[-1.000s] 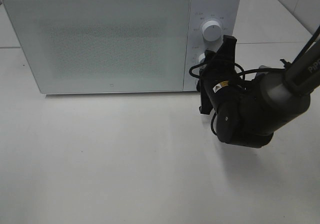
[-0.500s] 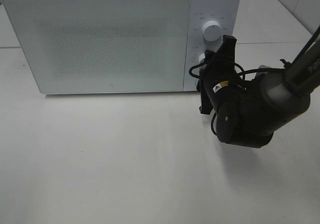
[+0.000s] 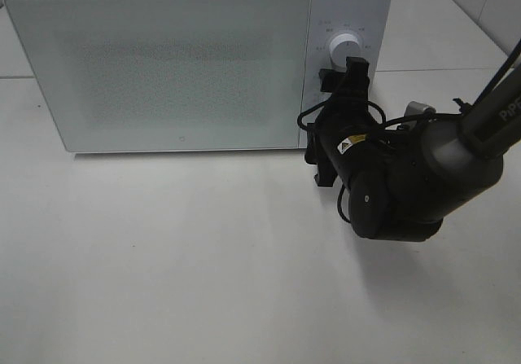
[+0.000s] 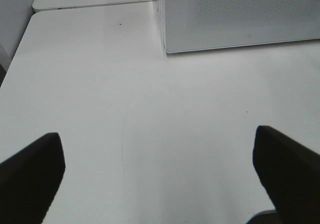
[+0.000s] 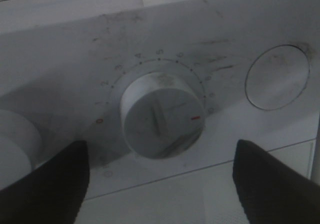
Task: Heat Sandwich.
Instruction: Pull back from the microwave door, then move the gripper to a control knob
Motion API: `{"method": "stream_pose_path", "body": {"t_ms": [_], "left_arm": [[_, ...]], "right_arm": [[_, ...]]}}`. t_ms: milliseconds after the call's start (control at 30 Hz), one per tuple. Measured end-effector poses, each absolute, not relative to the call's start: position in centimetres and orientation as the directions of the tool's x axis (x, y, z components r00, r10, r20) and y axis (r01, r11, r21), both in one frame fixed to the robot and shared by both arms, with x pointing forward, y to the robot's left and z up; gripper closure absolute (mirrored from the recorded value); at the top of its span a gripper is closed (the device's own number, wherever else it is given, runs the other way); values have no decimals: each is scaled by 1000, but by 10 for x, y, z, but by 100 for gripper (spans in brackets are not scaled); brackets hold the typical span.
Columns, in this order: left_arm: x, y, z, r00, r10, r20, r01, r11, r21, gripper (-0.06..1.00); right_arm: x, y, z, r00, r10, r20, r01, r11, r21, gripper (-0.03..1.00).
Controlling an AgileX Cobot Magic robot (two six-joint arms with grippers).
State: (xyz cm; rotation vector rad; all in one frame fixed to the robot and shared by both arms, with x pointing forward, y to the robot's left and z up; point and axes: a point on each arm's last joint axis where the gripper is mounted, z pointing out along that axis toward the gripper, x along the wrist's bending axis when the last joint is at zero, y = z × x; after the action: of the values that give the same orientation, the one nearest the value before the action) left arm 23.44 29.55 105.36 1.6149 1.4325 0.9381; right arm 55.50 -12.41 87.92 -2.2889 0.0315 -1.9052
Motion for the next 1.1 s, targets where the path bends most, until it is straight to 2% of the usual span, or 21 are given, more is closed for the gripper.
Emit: {"method": "stream_pose_path", "body": {"t_ms": [533, 800, 1100], "left_arm": [[234, 295, 1054, 97, 995, 35, 430, -74, 900, -2], [234, 295, 1054, 97, 995, 35, 430, -74, 900, -2], [234, 295, 1054, 97, 995, 35, 430, -74, 900, -2]], "right_arm": [[554, -122, 879, 181, -67, 981, 124, -988, -90, 22], [548, -122, 894, 164, 13, 986, 188, -982, -18, 22], [522, -136, 898, 221, 162, 962, 252, -962, 104, 22]]}}
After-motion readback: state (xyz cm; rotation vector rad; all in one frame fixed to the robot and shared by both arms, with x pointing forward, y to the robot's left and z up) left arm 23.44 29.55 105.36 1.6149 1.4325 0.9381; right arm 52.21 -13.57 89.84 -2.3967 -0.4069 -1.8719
